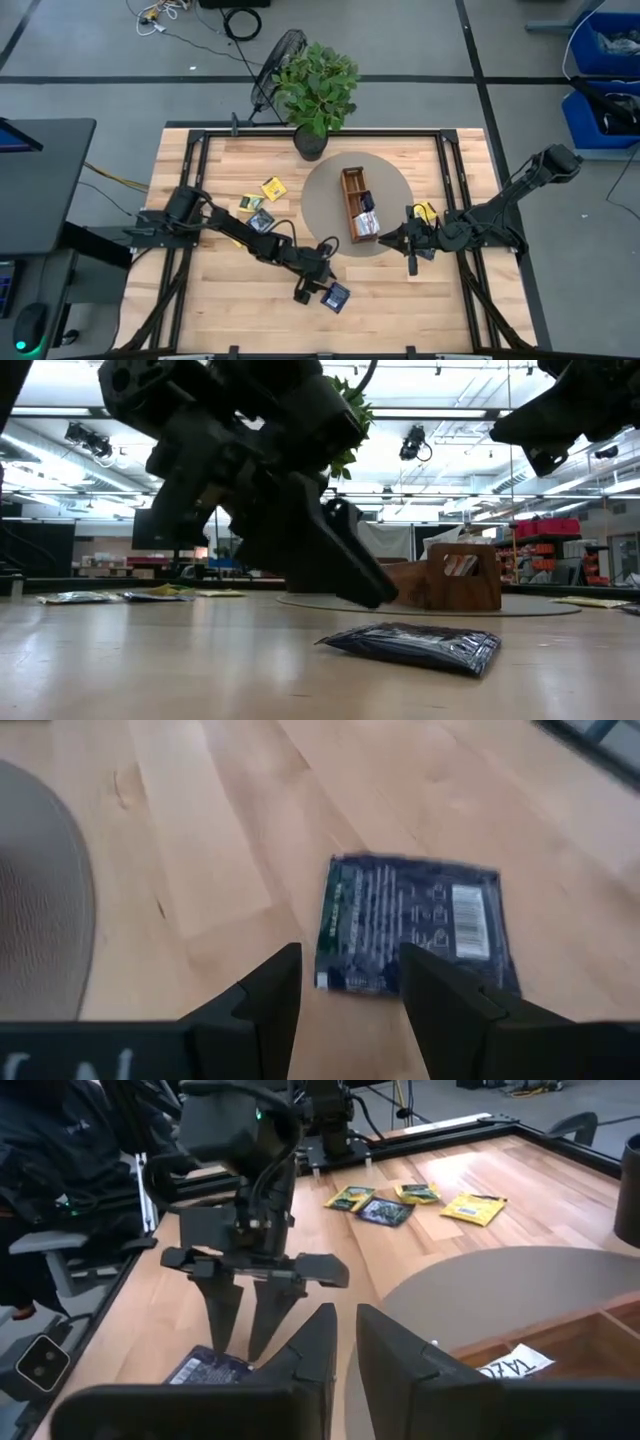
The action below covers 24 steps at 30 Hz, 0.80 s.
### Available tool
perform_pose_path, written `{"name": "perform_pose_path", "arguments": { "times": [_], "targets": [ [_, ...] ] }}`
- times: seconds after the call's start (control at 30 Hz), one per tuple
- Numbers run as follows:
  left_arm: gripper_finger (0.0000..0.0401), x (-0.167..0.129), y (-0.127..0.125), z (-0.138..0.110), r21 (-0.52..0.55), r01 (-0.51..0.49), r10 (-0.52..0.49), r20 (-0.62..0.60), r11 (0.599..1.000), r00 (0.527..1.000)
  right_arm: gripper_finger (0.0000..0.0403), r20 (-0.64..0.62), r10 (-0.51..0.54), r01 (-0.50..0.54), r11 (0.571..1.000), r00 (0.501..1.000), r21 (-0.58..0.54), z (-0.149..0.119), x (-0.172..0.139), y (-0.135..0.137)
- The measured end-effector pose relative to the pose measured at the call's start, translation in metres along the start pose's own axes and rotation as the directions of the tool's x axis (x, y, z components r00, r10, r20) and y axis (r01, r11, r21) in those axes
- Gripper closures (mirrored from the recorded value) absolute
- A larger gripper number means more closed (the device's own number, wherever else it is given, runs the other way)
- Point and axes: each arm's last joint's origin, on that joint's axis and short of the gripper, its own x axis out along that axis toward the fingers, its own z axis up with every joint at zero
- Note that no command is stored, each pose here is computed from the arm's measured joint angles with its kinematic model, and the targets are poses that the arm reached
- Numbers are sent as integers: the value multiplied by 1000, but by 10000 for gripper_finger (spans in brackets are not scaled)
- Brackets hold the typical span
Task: Pick & Place Tea
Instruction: Put the purple tea bag into the middle section of the wooden organizer
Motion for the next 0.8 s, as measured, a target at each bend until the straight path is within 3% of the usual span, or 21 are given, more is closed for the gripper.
{"name": "perform_pose_path", "arguments": {
  "times": [0.27,0.4,0.57,0.8],
  "targets": [
    [237,10,2,-10,3,-14,14,-9,1000,1000,350,-4,-3,3,1000,1000,-3,0,0,0],
    [289,10,3,-10,3,-39,39,-12,999,999,350,-3,-13,13,1000,1000,-5,-1,0,-1],
    [386,10,4,-11,-5,-41,40,-26,999,999,350,-15,-18,18,1000,1000,-12,-2,0,-1],
    [391,7,6,-8,-60,-35,34,-13,998,999,350,-20,-23,24,1000,1000,8,-3,0,-1]
  ]
}}
